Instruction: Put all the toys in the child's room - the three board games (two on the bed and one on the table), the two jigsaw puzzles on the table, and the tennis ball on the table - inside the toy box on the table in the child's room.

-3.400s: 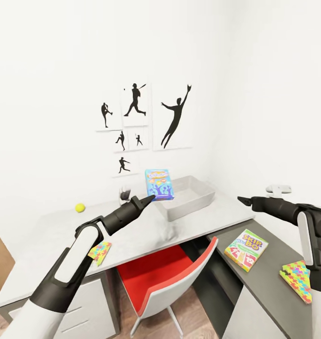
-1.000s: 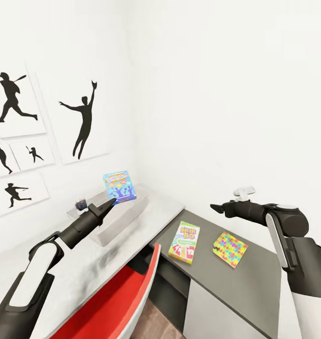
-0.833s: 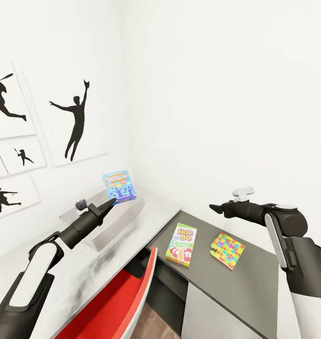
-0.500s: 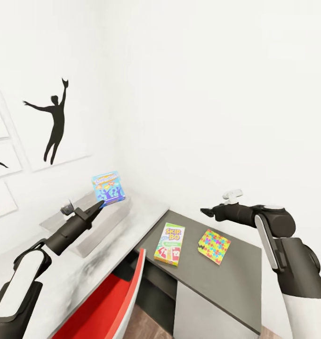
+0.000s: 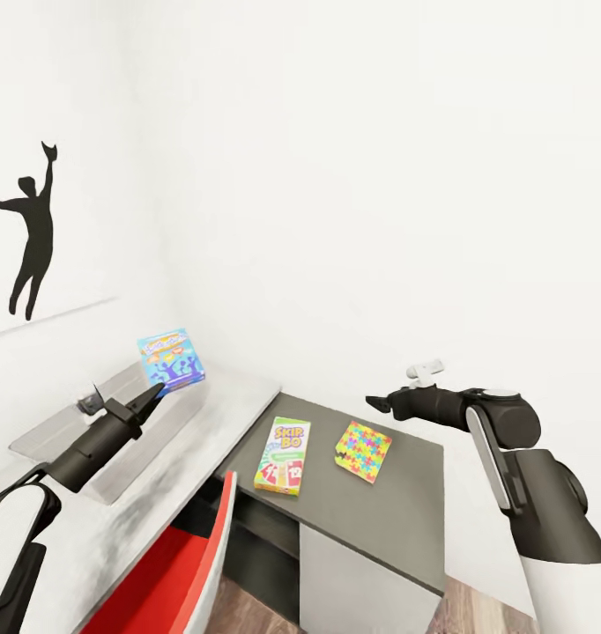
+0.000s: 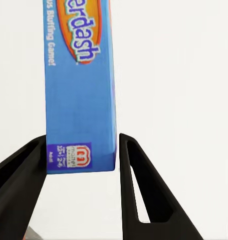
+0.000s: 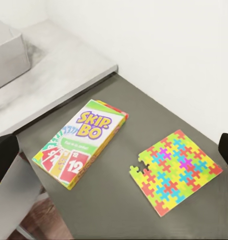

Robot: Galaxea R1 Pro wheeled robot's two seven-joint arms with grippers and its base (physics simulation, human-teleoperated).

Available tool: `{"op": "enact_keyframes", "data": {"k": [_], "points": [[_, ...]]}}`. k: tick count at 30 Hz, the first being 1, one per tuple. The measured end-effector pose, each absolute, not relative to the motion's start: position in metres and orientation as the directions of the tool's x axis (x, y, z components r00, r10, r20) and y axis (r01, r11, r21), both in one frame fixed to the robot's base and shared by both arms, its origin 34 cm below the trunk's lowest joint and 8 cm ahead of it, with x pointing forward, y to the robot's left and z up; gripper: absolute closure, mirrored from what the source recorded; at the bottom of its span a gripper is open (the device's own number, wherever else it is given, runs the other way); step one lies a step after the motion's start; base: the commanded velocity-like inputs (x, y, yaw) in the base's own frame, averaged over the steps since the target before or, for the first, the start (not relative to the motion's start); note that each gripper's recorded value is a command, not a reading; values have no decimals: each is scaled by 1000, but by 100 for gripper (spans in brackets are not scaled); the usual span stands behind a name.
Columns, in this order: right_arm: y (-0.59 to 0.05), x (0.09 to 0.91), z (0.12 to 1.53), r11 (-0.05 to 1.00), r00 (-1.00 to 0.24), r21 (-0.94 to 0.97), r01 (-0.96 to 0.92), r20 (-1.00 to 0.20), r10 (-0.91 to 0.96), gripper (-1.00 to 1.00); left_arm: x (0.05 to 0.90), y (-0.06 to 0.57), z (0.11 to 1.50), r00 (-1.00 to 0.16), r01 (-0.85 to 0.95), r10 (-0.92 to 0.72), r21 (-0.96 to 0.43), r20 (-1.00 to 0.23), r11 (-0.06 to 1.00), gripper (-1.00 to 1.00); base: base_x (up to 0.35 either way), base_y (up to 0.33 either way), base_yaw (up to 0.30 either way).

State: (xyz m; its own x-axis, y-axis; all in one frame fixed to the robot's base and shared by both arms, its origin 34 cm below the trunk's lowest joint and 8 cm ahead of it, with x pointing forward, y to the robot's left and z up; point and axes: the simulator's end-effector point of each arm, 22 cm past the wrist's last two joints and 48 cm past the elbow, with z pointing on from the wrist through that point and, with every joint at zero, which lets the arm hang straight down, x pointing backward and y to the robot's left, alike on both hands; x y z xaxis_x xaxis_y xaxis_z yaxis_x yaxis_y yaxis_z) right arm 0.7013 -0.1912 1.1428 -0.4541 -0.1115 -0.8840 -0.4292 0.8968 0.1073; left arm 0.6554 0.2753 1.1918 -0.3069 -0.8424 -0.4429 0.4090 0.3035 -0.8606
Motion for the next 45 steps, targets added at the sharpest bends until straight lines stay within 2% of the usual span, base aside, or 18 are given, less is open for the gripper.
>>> {"op": "enact_keyframes", "data": {"k": [8,12,18,30,37,45], "points": [[-191,701,1143,896,-454,109,-430,-884,-110,-100,653,276,1190,-332,405,-827,-860,-454,310,100,0,0,-291],[-190,701,1143,896,-454,110,-430,-884,-110,-100,651,291,1189,-309,395,-841,-864,-445,313,100,0,0,-160],[-190,701,1143,896,-454,110,-430,-884,-110,-100,649,293,1187,-314,389,-842,-868,-440,309,100,90,50,-29],[-189,700,1143,895,-455,112,-431,-884,-109,-100,648,290,1186,-321,388,-839,-869,-439,307,100,296,25,-2],[-191,701,1142,897,-456,110,-429,-883,-110,-100,649,291,1186,-320,389,-840,-869,-438,305,100,71,15,0],[-193,701,1141,898,-456,107,-427,-883,-112,-100,648,291,1187,-319,393,-840,-868,-439,304,100,8,178,0]]}}
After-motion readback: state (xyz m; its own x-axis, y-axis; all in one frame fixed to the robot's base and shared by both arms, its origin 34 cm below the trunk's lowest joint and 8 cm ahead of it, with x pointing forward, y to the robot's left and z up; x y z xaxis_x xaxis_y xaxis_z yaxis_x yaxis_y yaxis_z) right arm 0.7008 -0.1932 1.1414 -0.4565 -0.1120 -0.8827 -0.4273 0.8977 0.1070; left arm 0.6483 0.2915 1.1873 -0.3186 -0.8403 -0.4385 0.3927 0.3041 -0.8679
